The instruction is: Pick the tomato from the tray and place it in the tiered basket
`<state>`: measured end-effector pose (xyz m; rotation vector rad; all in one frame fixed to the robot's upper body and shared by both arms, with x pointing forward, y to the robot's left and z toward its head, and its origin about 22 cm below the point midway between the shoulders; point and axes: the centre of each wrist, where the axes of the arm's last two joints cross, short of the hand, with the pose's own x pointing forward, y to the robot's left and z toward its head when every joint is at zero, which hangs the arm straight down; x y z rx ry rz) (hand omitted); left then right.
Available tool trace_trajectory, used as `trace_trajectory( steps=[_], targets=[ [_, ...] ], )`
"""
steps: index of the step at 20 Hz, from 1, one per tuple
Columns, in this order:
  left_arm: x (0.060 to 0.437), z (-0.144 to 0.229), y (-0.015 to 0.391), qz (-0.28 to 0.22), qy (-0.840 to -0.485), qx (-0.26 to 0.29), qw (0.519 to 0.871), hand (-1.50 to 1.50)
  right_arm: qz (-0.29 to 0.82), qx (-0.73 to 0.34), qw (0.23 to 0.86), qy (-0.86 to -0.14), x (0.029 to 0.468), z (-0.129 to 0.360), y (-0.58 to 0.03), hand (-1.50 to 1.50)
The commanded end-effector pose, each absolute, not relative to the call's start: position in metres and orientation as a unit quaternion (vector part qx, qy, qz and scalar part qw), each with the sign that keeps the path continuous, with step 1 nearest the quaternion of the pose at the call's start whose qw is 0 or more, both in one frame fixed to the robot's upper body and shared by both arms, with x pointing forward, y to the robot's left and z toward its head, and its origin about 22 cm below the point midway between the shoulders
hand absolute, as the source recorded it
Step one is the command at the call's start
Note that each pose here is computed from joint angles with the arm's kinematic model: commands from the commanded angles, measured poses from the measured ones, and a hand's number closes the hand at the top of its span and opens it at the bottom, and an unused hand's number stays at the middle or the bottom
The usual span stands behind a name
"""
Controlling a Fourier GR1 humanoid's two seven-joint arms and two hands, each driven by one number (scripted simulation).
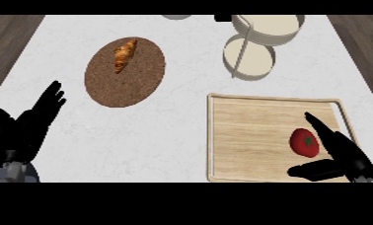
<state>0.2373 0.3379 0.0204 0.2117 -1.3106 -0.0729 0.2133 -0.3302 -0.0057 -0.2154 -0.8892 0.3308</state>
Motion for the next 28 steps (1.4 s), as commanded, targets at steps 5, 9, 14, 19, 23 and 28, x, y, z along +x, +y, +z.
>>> trace_trajectory(
  steps=[5, 9, 14, 19, 23, 28],
  targets=[
    [0.220, -0.016, 0.344, -0.039, -0.561, 0.130, 0.816, 0.00, 0.158, -0.111, 0.847, -0.496, 0.221, -0.021, -0.320, 1.50],
    [0.210, -0.027, 0.365, -0.030, -0.556, 0.123, 0.821, 0.00, 0.127, -0.125, 0.841, -0.510, 0.221, -0.015, -0.313, 1.50],
    [0.214, -0.020, 0.347, -0.032, -0.556, 0.131, 0.820, 0.00, 0.104, -0.172, 0.835, -0.512, 0.206, 0.003, -0.326, 1.50],
    [0.220, -0.011, 0.357, -0.023, -0.561, 0.126, 0.818, 0.00, 0.098, -0.247, 0.816, -0.513, 0.214, 0.019, -0.287, 1.50],
    [0.239, 0.021, 0.340, -0.066, -0.586, 0.102, 0.801, 0.00, 0.195, -0.313, 0.749, -0.551, 0.250, 0.041, -0.238, 1.50],
    [0.242, 0.029, 0.329, -0.085, -0.586, 0.088, 0.801, 0.00, 0.198, -0.393, 0.700, -0.563, 0.275, 0.067, -0.203, 1.50]
  ],
)
